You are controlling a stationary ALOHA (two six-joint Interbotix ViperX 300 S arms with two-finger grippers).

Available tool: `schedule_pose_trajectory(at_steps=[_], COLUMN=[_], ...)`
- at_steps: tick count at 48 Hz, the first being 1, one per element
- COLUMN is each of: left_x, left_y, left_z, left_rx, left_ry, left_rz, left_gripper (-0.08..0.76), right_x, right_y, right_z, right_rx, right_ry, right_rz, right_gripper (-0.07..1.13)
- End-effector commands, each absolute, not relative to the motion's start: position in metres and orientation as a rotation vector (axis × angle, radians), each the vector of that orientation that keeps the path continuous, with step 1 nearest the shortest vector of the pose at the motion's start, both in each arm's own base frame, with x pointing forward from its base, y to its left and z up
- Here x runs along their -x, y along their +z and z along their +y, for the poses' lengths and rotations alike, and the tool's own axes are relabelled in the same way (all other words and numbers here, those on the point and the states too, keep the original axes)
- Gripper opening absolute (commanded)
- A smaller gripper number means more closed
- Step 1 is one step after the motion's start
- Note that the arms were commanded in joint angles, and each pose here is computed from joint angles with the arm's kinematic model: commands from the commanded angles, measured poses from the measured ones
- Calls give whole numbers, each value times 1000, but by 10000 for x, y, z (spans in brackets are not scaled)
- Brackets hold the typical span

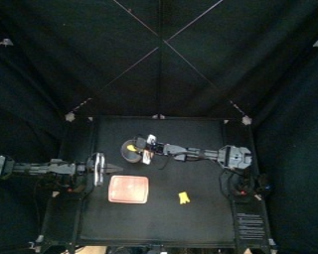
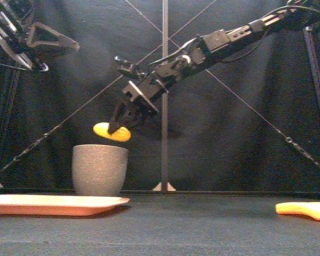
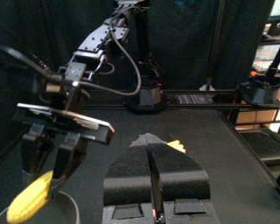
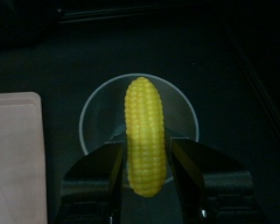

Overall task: Pick the corn then place it in the grey bowl
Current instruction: Drop corn in the grey bowl and return to neutral

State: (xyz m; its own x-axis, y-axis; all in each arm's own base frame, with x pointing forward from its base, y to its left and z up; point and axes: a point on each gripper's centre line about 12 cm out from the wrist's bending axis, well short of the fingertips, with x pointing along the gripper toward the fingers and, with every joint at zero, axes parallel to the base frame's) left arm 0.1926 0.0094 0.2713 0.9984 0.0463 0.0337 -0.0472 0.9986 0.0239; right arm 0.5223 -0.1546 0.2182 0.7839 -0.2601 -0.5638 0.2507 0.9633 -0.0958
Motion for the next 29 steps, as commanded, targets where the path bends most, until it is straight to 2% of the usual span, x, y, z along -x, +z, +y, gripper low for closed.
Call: schedule_pose_trajectory(at_steps=[1, 14, 22, 29], left_x=[-1934, -1927, -1926, -1926], left_y=[2835, 2820, 2812, 2834], left_z=[96, 96, 96, 99], left_rx=[-27, -29, -27, -29], left_ry=[48, 48, 48, 50], left_rz=[-73, -70, -67, -73], left_gripper=[-40, -40, -40, -40], right_x=[-5269, -5285, -5214, -5006], right_y=[2412, 2485, 2651, 3088], right_z=[-1619, -1578, -1563, -1487], right_rx=[7, 7, 22, 35], right_ry=[-292, -285, -288, -290], right_rz=[562, 544, 528, 456], right_gripper=[728, 1026, 1037, 1037])
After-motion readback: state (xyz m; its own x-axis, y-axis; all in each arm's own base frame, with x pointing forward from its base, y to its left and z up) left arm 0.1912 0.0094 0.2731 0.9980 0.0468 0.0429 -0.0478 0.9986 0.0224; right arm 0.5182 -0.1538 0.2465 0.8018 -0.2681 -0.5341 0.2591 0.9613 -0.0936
